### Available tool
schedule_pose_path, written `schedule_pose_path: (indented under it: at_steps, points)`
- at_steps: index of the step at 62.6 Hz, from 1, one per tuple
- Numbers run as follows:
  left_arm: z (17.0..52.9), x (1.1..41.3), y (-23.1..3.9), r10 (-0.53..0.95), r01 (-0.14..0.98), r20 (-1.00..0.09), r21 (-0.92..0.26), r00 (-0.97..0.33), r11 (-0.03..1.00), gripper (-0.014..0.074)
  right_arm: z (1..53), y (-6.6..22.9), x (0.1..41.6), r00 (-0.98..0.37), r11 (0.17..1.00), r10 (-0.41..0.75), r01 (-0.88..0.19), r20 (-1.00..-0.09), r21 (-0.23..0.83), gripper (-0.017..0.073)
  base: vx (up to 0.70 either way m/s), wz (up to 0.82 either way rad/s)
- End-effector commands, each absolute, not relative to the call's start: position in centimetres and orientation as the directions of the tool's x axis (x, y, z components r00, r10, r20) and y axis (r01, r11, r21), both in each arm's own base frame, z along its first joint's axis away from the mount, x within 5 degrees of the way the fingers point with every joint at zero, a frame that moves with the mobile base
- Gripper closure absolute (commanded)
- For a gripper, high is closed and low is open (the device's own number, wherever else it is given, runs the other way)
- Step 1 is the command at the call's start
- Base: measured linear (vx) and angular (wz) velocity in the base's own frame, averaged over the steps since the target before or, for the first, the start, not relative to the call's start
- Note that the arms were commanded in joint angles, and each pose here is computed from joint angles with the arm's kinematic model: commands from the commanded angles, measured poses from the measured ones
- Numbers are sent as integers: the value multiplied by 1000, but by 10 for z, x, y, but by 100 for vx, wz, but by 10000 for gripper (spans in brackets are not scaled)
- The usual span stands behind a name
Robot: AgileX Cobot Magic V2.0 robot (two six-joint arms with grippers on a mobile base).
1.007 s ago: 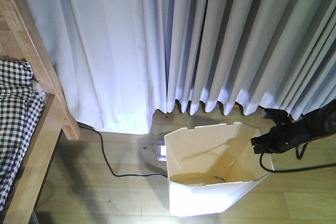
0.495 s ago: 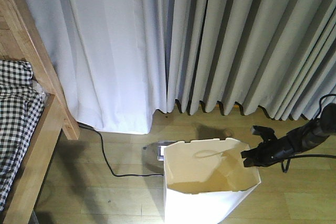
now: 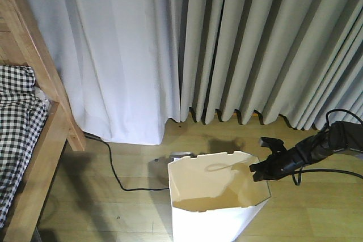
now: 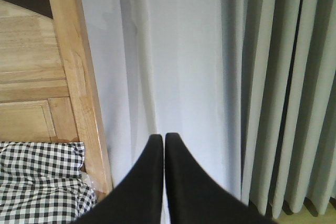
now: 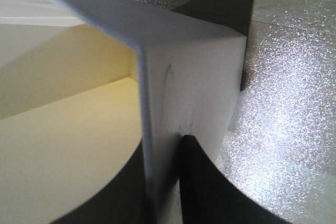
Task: Move trash bin to bedside with robot
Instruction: 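Lower the bin onto the floor beside the bed with the right gripper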
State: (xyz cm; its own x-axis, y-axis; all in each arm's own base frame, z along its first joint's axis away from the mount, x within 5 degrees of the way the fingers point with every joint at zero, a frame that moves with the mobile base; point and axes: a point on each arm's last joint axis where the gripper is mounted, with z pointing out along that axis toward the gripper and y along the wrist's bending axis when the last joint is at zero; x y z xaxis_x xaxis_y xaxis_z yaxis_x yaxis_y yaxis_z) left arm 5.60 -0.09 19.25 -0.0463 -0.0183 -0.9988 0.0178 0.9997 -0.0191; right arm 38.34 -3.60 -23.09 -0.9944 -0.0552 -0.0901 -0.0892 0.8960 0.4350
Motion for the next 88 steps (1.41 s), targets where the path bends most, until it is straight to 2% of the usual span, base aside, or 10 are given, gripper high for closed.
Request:
schedule_pose_path:
  at_steps: [1,10,18,27,40,45,62,73,77,88]
  points:
    - [208,54,-1,-27,23,-998,-26,56,999,600,-205,-30,402,-995,855,-8,-59,-100,516,522,0,0]
    - [208,54,-1,-27,23,-998,-26,56,999,600,-205,-30,402,-996,855,7,-41,-90,517,484,0,0]
    - [208,54,-1,-27,23,-998,-26,56,999,600,-205,-30,403,-996,858,9,-41,-94,513,412,0,0]
    - [208,54,-1,-27,23,-998,-26,56,999,600,-205,-31,404,-995,864,11,-41,-101,501,293,0,0]
    - [208,54,-1,-27,23,-998,-26,56,999,600,-205,-32,404,-995,866,13,-40,-101,498,71,0,0]
    - [208,54,-1,-27,23,-998,-26,56,999,600,-206,-32,405,-994,871,12,-42,-108,490,27,0,0]
    - [208,54,-1,-27,23,-998,-26,56,999,600,-204,-32,406,-994,866,21,-37,-109,499,28,0,0]
    - [208,54,-1,-27,23,-998,-26,56,999,600,-183,-33,415,-986,866,-36,-110,-160,487,28,0,0]
    - [208,54,-1,-27,23,-998,-26,56,999,600,-175,-34,415,-981,874,-48,-132,-187,468,28,0,0]
    - [208,54,-1,-27,23,-998,-26,56,999,600,-145,-40,400,-975,923,-25,-108,-223,368,28,0,0]
